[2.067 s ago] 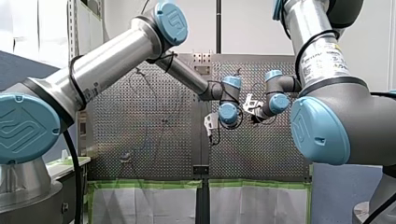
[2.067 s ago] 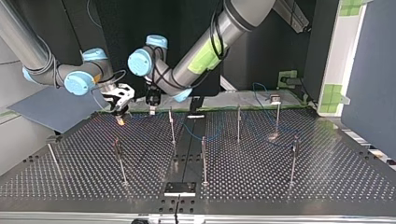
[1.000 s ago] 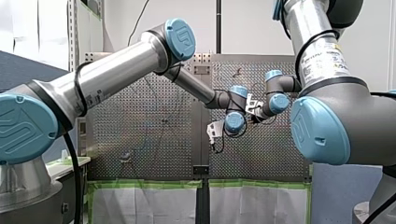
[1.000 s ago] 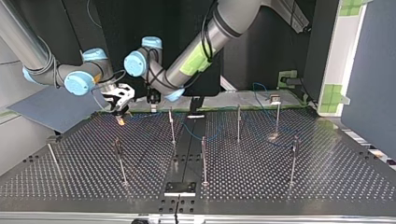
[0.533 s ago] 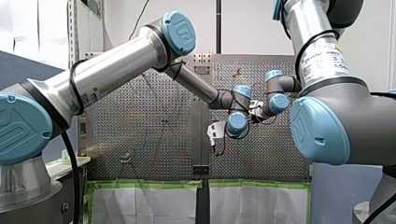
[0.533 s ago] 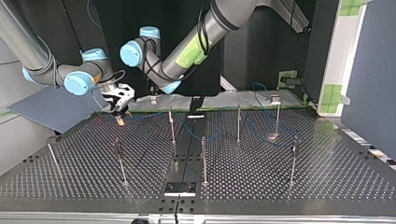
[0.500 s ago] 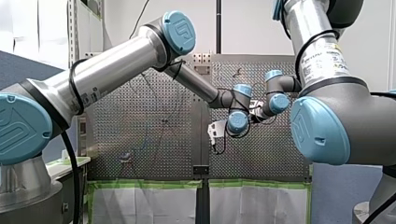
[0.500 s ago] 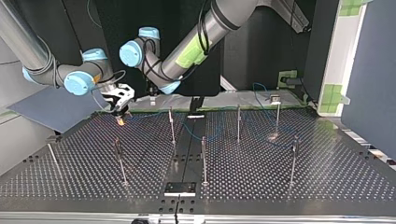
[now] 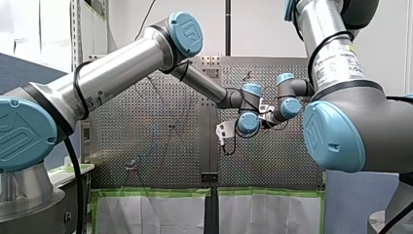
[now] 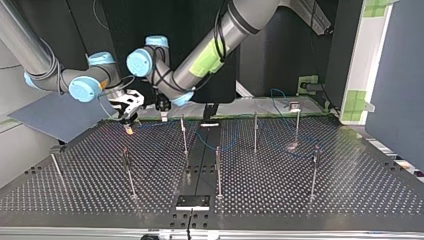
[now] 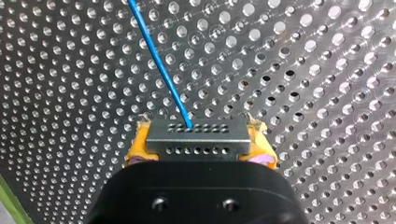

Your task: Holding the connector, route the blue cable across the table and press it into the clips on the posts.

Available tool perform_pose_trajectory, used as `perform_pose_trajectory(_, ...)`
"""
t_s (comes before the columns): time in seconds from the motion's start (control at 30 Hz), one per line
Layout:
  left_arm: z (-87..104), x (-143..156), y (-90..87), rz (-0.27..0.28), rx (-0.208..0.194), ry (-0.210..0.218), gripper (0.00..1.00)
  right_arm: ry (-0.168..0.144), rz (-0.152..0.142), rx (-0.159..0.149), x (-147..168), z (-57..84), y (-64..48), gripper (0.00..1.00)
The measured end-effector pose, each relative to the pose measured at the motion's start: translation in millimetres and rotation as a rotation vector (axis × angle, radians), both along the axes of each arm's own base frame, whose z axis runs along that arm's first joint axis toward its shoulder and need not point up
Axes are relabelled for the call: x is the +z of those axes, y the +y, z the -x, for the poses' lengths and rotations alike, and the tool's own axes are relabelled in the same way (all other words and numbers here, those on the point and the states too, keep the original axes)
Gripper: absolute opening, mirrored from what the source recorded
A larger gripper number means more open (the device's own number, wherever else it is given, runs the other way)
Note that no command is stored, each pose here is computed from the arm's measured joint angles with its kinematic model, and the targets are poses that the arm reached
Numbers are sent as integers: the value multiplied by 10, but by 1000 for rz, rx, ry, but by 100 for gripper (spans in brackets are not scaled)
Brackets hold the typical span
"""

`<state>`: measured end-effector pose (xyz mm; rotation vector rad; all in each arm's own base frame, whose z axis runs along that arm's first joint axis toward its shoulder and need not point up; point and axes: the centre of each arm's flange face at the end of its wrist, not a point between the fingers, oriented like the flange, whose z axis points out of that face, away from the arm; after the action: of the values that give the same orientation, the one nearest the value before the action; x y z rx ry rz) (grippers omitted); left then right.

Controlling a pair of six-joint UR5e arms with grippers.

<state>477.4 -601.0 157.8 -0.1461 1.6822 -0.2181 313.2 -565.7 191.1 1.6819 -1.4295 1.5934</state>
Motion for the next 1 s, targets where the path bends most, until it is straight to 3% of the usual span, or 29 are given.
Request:
perform_pose_trajectory(0.37,-200,2,54,18,-19,-27,100,0,1,3,2,-12,5,0)
perform_pose_trajectory(0.67,-484,-247,155,-14,-27,20,100,-2,-1,5,1,-12,6,0)
perform_pose_trajectory(1.0,-507,-166,39,-19,-42,32,100,-4,-1,3,5,-5,-2,0)
